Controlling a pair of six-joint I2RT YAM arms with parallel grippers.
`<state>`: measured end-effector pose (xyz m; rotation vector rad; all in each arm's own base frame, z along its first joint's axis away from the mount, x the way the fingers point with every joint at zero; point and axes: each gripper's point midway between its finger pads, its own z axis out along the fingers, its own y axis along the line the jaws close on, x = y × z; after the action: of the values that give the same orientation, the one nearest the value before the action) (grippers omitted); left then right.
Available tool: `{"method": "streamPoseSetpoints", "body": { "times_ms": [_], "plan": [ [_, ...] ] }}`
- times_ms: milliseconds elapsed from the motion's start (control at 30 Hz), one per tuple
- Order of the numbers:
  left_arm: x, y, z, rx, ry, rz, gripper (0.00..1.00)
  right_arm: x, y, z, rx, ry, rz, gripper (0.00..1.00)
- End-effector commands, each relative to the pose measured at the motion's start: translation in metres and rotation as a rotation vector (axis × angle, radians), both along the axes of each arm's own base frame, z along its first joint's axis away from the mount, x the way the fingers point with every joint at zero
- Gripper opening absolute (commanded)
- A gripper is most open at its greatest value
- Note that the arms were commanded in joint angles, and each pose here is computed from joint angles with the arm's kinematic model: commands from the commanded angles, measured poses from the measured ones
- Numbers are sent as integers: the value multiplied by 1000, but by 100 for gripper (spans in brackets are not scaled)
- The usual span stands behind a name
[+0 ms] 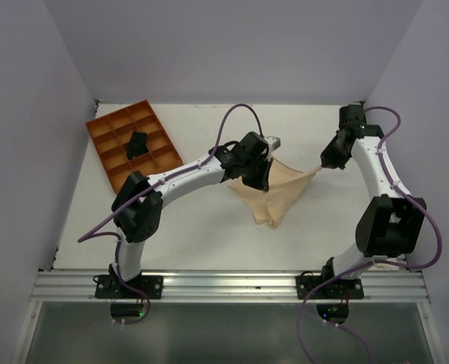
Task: Roll the underwear
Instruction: Fold the underwear
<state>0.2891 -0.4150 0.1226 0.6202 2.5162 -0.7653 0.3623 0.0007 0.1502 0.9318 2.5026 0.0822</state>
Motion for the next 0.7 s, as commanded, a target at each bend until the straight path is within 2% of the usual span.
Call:
{"method": "streamPoseSetpoints", "body": {
  "times_ms": [0, 233, 500, 600, 667],
  "plan": [
    [-21, -35, 31, -104, -2, -80, 0, -17, -37, 15, -78, 4, -53, 0],
    [-73, -83, 36, -145, 51, -201, 0, -56, -80, 14, -146, 65, -135, 0],
    [-105, -94, 54, -201, 99, -234, 0, -102, -115, 20, -248, 130, -240, 0],
    [-131, -101, 65, -237, 117, -269, 0, -113, -120, 39, -289, 83, -298, 0],
    [-132, -101, 71, -242, 110, -277, 0, -111, -118, 39, -269, 61, -325, 0]
  ]
}}
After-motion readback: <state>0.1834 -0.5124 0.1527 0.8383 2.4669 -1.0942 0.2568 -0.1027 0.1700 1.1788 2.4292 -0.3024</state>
